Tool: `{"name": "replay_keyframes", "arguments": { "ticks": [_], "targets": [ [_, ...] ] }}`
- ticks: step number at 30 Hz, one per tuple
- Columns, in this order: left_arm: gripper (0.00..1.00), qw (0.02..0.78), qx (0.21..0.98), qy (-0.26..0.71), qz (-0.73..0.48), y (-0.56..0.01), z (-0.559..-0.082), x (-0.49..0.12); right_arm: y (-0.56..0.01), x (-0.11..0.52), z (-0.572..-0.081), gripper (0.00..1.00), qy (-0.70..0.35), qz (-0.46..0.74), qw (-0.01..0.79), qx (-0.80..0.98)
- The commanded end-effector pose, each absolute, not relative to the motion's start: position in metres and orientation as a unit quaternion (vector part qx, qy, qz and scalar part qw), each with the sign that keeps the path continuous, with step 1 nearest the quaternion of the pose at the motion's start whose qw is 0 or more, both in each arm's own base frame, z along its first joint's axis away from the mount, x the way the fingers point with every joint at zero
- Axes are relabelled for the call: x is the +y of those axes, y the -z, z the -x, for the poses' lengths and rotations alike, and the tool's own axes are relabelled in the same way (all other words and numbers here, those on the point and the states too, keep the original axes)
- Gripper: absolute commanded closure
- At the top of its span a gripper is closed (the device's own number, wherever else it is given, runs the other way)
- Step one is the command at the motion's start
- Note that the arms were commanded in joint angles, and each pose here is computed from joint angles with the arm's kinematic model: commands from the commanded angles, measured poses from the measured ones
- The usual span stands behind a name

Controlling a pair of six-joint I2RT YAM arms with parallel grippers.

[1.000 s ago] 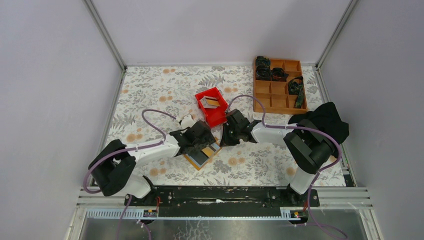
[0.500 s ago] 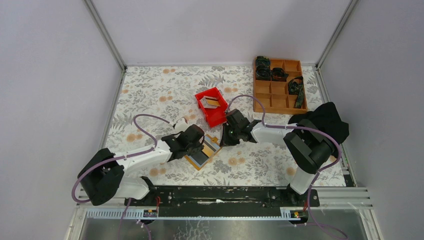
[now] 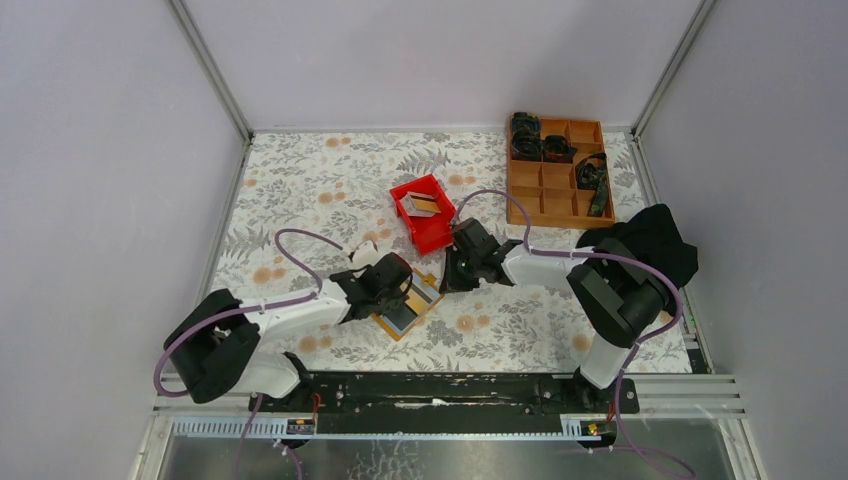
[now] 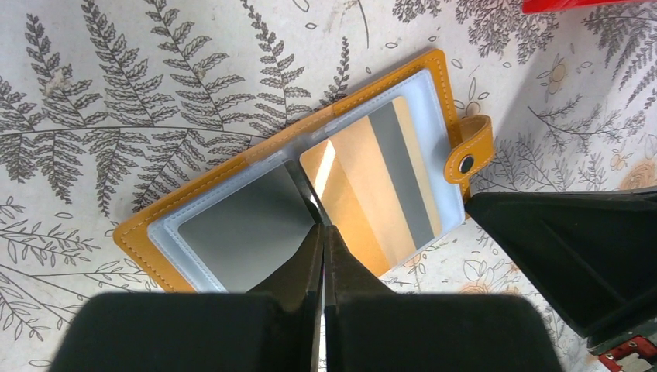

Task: Put the credit cards into the card holder
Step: Insert the credit card into the card holder.

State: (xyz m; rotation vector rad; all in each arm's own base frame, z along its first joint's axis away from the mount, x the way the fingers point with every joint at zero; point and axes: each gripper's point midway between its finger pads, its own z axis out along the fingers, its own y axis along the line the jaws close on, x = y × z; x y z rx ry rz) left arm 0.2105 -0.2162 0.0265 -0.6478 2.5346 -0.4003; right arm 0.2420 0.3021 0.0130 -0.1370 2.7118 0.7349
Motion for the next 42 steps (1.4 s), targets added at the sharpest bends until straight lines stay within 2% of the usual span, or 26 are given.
{"name": "replay_keyframes", "arguments": {
  "ticks": [1, 16, 33, 42],
  "targets": [
    [1.0, 0.244, 0.932, 0.133, 0.231, -0.018, -0.206, -0.212, 0.0, 0.293, -0.239, 0.94, -0.228, 0.054, 0.154, 0.96],
    [1.0, 0.235, 0.937, 0.129, 0.225, -0.009, -0.205, -0.216, 0.001, 0.292, -0.238, 0.94, -0.229, 0.051, 0.153, 0.96],
    [1.0, 0.257, 0.93, 0.145, 0.221, -0.02, -0.227, -0.238, 0.001, 0.289, -0.233, 0.93, -0.227, 0.058, 0.151, 0.96],
    [0.97, 0.286, 0.921, 0.131, 0.23, -0.042, -0.232, -0.225, -0.001, 0.287, -0.236, 0.93, -0.221, 0.065, 0.159, 0.96]
  ]
}}
